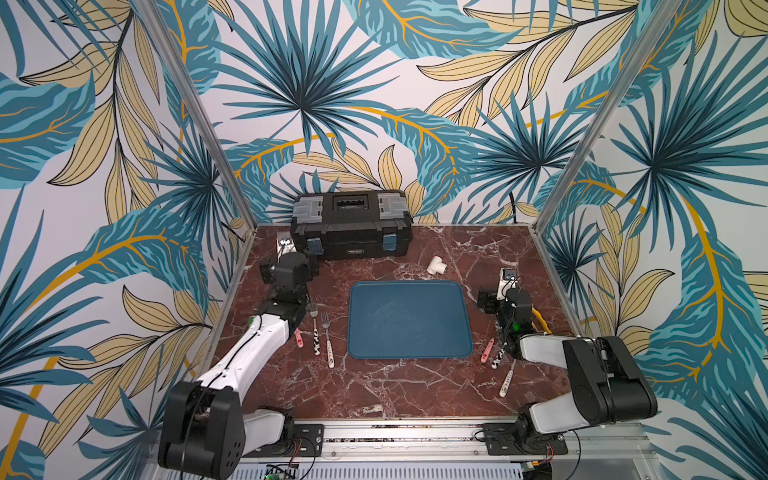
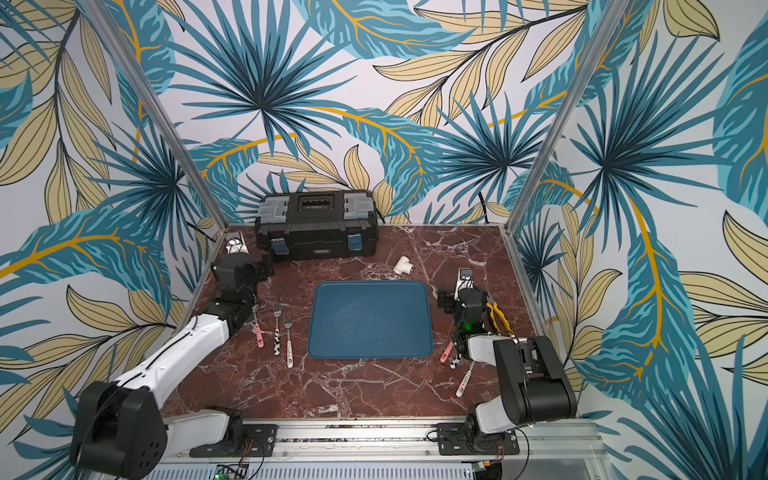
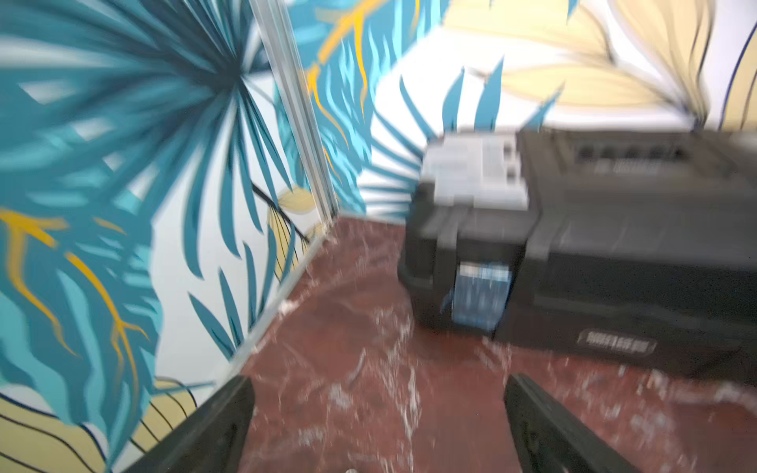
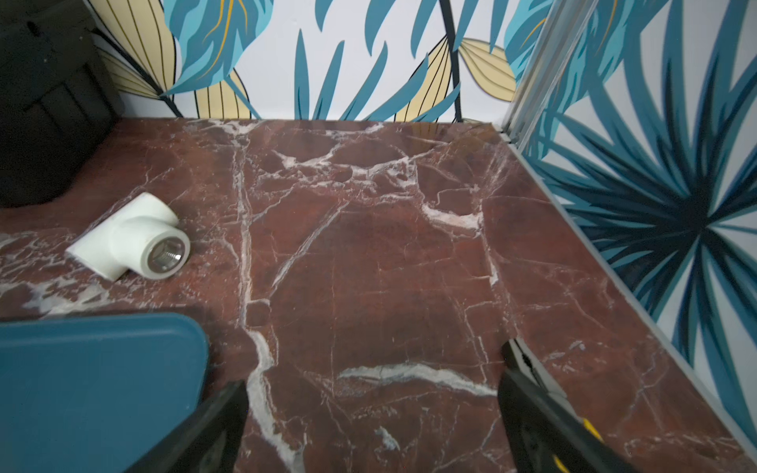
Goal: Set the spoon and fork side by side
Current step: Pick up the fork at the center of the board, then place the fork on the tray.
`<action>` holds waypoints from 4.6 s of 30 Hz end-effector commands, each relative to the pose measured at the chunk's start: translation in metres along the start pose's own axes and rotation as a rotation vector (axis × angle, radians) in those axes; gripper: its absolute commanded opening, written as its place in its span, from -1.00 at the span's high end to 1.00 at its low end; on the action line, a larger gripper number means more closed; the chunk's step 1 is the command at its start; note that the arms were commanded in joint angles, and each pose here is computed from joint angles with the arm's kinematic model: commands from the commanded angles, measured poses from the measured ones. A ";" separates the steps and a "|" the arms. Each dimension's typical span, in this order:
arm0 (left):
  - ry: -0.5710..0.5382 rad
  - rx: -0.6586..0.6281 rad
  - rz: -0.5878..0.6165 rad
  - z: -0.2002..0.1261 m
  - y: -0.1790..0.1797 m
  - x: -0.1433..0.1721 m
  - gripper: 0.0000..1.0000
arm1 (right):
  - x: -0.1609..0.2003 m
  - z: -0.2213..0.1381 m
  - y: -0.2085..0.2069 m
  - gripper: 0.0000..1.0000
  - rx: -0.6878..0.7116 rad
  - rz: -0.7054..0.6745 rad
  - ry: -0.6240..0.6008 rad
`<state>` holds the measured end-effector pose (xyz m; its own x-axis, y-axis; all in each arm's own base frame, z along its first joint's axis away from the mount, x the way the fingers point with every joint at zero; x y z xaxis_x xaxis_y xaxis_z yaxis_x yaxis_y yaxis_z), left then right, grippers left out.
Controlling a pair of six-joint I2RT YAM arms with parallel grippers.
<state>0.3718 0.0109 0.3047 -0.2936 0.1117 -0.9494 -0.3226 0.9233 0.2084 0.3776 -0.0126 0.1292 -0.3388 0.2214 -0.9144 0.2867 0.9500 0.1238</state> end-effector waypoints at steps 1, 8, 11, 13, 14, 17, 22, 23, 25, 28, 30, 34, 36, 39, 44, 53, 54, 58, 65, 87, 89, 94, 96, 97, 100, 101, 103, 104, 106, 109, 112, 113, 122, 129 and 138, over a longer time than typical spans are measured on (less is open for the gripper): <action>0.225 -0.009 -0.070 -0.037 0.021 0.019 -1.00 | -0.055 -0.015 -0.001 -0.99 0.140 0.059 0.075; 0.176 0.331 -0.238 -0.059 -0.010 0.017 -0.52 | -0.072 -0.046 -0.031 -0.99 0.343 0.436 0.037; 0.374 0.274 -0.211 -0.066 -0.002 0.032 0.11 | -0.051 -0.045 -0.018 -0.67 0.285 0.361 0.225; 0.536 0.238 -0.152 -0.070 0.000 0.053 0.58 | -0.036 -0.046 -0.018 -0.05 0.296 0.324 0.309; 0.625 0.225 -0.117 -0.072 0.000 0.067 0.56 | -0.029 -0.047 -0.019 0.28 0.309 0.300 0.351; 0.871 0.254 -0.020 -0.078 -0.010 0.104 0.51 | -0.014 -0.050 -0.023 1.00 0.340 0.238 0.433; 1.159 0.311 0.003 -0.076 -0.036 0.172 0.22 | -0.012 -0.045 -0.018 0.72 0.326 0.222 0.470; 1.208 0.311 -0.011 -0.074 -0.040 0.186 0.22 | -0.013 -0.043 -0.017 0.66 0.324 0.221 0.471; 1.279 0.350 -0.041 -0.071 -0.053 0.206 0.22 | -0.010 -0.040 -0.015 0.62 0.313 0.226 0.476; 1.300 0.384 -0.081 -0.065 -0.067 0.218 0.21 | -0.005 -0.036 -0.013 0.57 0.305 0.226 0.489; 1.306 0.376 -0.067 -0.062 -0.067 0.223 0.20 | -0.004 -0.035 -0.012 0.57 0.305 0.226 0.494; 1.343 0.361 -0.029 -0.052 -0.069 0.239 0.21 | -0.003 -0.035 -0.011 0.57 0.289 0.233 0.493; 1.341 0.350 -0.014 -0.048 -0.069 0.244 0.21 | -0.002 -0.034 -0.010 0.57 0.282 0.237 0.491; 1.333 0.334 0.003 -0.041 -0.068 0.248 0.20 | 0.000 -0.032 -0.009 0.57 0.277 0.240 0.500; 1.329 0.316 0.015 -0.037 -0.068 0.258 0.19 | 0.002 -0.031 -0.008 0.58 0.274 0.240 0.506; 1.343 0.265 -0.005 -0.034 -0.066 0.271 0.42 | 0.001 -0.033 -0.010 0.60 0.283 0.237 0.499; 1.346 0.260 -0.011 -0.035 -0.066 0.272 0.44 | 0.000 -0.033 -0.010 0.61 0.284 0.237 0.497; 1.363 0.240 -0.012 -0.038 -0.063 0.280 0.58 | -0.003 -0.035 -0.011 0.64 0.284 0.239 0.486; 1.367 0.214 -0.004 -0.040 -0.059 0.284 0.76 | -0.003 -0.036 -0.010 0.65 0.274 0.245 0.487; 1.109 0.576 0.099 -0.086 -0.183 0.157 1.00 | -0.002 -0.036 -0.008 0.66 0.263 0.251 0.490; 1.118 0.572 0.126 -0.083 -0.197 0.164 1.00 | -0.002 -0.036 -0.009 0.66 0.265 0.249 0.490; 1.140 0.550 0.135 -0.072 -0.212 0.183 1.00 | -0.002 -0.036 -0.008 0.66 0.268 0.240 0.497; 1.146 0.553 0.131 -0.071 -0.215 0.190 1.00 | -0.001 -0.037 -0.010 0.65 0.272 0.238 0.499; 1.153 0.551 0.135 -0.070 -0.216 0.194 1.00 | -0.001 -0.037 -0.010 0.66 0.272 0.237 0.500; 1.177 0.534 0.156 -0.067 -0.216 0.207 1.00 | -0.001 -0.037 -0.009 0.65 0.272 0.236 0.503; 1.184 0.530 0.156 -0.067 -0.216 0.210 1.00 | -0.001 -0.036 -0.009 0.66 0.272 0.235 0.505; 1.191 0.523 0.160 -0.067 -0.215 0.216 1.00 | -0.001 -0.037 -0.010 0.66 0.276 0.232 0.505; 1.194 0.514 0.167 -0.066 -0.214 0.219 1.00 | -0.001 -0.037 -0.010 0.66 0.275 0.232 0.506; 1.201 0.511 0.185 -0.067 -0.212 0.224 1.00 | -0.001 -0.037 -0.010 0.66 0.275 0.233 0.503; 1.205 0.512 0.200 -0.067 -0.210 0.230 1.00 | -0.002 -0.038 -0.011 0.66 0.278 0.233 0.502; 1.225 0.523 0.209 -0.068 -0.212 0.235 1.00 | -0.001 -0.038 -0.011 0.66 0.280 0.230 0.504; 1.229 0.525 0.211 -0.068 -0.212 0.236 1.00 | -0.002 -0.039 -0.011 0.66 0.280 0.230 0.504; 1.265 0.503 0.223 -0.070 -0.209 0.250 0.75 | -0.002 -0.039 -0.011 0.58 0.283 0.230 0.502; 1.256 0.522 0.207 -0.069 -0.213 0.248 0.24 | -0.001 -0.039 -0.012 0.51 0.286 0.230 0.503; 1.141 0.599 0.152 -0.069 -0.223 0.202 0.13 | -0.001 -0.039 -0.014 0.50 0.298 0.228 0.501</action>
<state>0.3129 -0.1873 0.0583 -0.9928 0.1107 -0.0455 0.1140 0.9905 -0.0774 0.3454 -0.0149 0.1452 -0.5870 0.5635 -0.5812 0.6059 0.7820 0.1463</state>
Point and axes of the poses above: each gripper's point midway between its finger pads, its own z axis out along the fingers, its own y axis along the line the jaws close on, x = y × z, the point moved 3 cm from there along -z, back along the fingers, and after that the axes turned 13 degrees about z, right-handed, at the moved point
